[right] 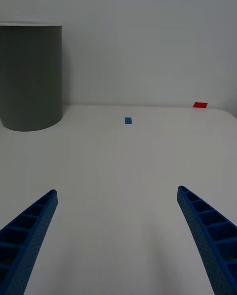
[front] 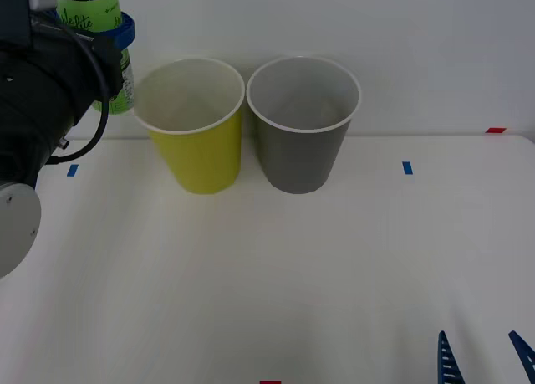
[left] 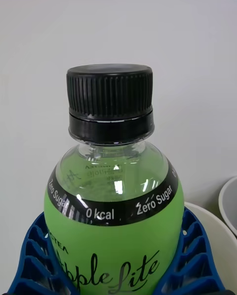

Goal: Put cans in the gray bin and PET bottles in the light green bin.

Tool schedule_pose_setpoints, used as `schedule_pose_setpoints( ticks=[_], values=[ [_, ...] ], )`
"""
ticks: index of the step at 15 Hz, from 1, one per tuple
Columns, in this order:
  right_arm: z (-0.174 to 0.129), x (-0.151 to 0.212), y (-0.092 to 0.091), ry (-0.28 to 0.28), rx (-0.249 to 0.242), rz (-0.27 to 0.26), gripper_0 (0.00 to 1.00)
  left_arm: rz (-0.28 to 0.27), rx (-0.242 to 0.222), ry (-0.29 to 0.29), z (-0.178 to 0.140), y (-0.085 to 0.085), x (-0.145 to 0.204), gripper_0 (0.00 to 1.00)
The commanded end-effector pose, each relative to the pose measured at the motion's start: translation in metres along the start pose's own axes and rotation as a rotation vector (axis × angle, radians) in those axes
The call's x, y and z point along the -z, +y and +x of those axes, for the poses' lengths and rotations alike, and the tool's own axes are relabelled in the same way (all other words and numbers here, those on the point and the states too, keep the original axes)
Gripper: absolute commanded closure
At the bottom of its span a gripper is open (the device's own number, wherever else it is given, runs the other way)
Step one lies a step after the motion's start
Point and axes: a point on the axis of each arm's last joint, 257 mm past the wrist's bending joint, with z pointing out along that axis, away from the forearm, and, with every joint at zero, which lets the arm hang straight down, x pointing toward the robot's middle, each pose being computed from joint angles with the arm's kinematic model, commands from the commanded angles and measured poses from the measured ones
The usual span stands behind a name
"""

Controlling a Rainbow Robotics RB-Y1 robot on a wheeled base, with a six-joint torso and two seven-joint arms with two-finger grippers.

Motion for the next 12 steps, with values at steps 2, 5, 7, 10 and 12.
schedule_pose_setpoints(
  ticks=[2, 5, 7, 10, 12],
  values=[
    [0.000, 0.000, 0.000, 0.000, 0.000, 0.000, 0.17, -0.007, 0.067, 0.002, -0.005, -0.011, -0.027, 1.00],
    [0.000, 0.000, 0.000, 0.000, 0.000, 0.000, 0.17, -0.006, 0.102, 0.007, 0.003, -0.020, -0.051, 1.00],
    [0.000, 0.000, 0.000, 0.000, 0.000, 0.000, 0.17, 0.008, 0.104, 0.002, 0.006, -0.026, -0.064, 1.00],
    [0.000, 0.000, 0.000, 0.000, 0.000, 0.000, 0.17, 0.030, 0.111, -0.003, 0.009, -0.035, -0.083, 1.00],
    [0.000, 0.000, 0.000, 0.000, 0.000, 0.000, 0.16, 0.046, 0.123, 0.000, 0.015, -0.042, -0.090, 1.00]
  ],
)
